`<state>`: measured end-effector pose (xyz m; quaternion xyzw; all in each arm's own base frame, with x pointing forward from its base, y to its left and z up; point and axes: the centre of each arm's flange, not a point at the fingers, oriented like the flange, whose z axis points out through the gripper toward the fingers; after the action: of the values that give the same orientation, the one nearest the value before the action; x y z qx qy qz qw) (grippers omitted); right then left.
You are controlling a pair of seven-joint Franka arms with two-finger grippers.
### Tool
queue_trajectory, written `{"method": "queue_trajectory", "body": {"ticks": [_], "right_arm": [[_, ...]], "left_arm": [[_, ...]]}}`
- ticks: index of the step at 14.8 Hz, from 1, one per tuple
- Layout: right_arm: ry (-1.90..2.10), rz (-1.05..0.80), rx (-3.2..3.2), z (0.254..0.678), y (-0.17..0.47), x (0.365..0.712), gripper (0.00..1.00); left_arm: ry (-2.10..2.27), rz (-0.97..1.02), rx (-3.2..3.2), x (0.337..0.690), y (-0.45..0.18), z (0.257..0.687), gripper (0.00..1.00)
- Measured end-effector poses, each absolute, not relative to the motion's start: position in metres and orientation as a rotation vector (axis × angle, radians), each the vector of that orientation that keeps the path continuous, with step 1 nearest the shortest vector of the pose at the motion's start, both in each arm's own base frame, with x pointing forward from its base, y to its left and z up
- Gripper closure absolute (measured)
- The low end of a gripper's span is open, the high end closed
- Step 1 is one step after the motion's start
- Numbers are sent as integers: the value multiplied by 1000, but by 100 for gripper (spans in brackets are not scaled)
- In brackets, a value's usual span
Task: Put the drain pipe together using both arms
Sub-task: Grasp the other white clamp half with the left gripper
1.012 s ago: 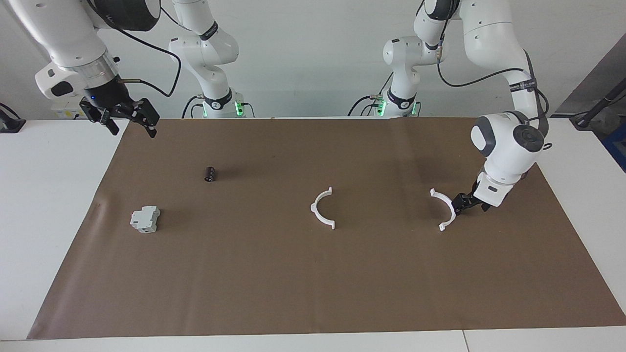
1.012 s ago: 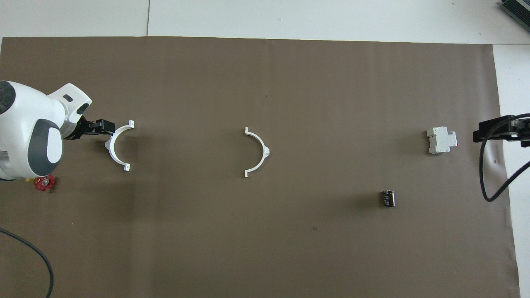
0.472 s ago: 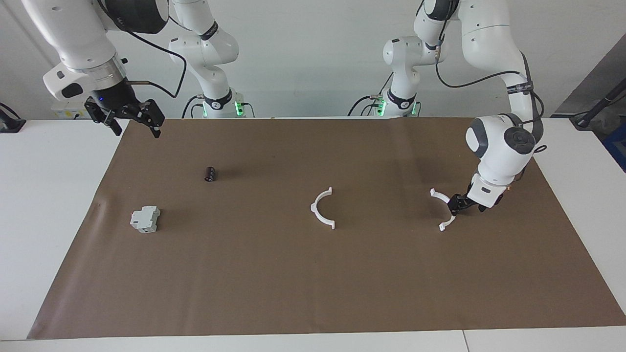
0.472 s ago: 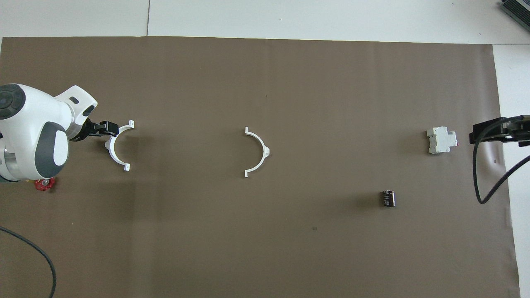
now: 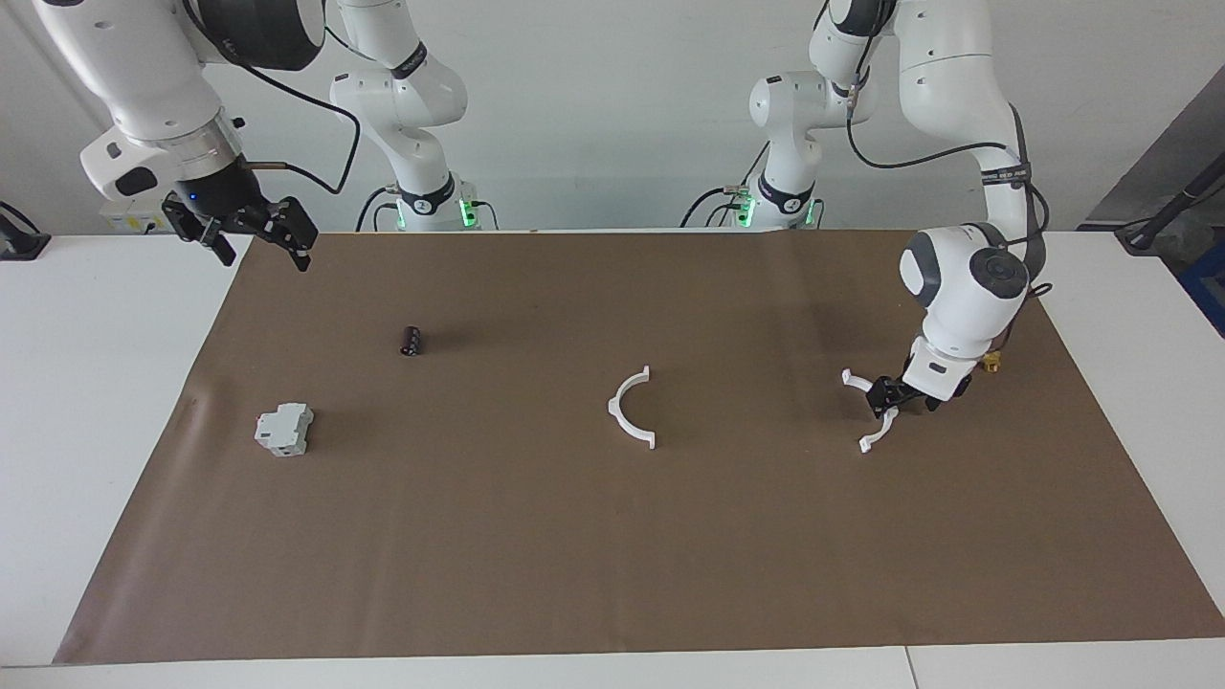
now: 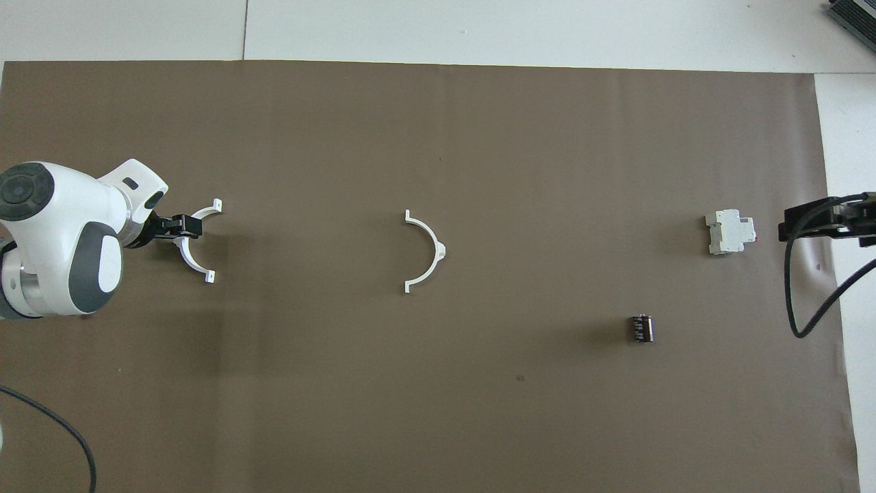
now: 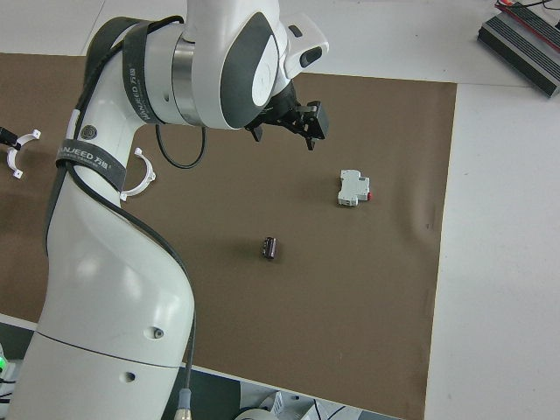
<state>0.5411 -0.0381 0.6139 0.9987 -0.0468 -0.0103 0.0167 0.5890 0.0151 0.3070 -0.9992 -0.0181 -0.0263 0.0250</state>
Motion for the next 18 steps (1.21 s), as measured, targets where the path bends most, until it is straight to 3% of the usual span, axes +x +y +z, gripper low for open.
{"method": "queue_trajectory", "body": {"ticks": [18], "right_arm": [[-128,-31,3105,614,-32,541,0]], "left_arm": [[-59,-115,-3092,585,5,299,4]]}}
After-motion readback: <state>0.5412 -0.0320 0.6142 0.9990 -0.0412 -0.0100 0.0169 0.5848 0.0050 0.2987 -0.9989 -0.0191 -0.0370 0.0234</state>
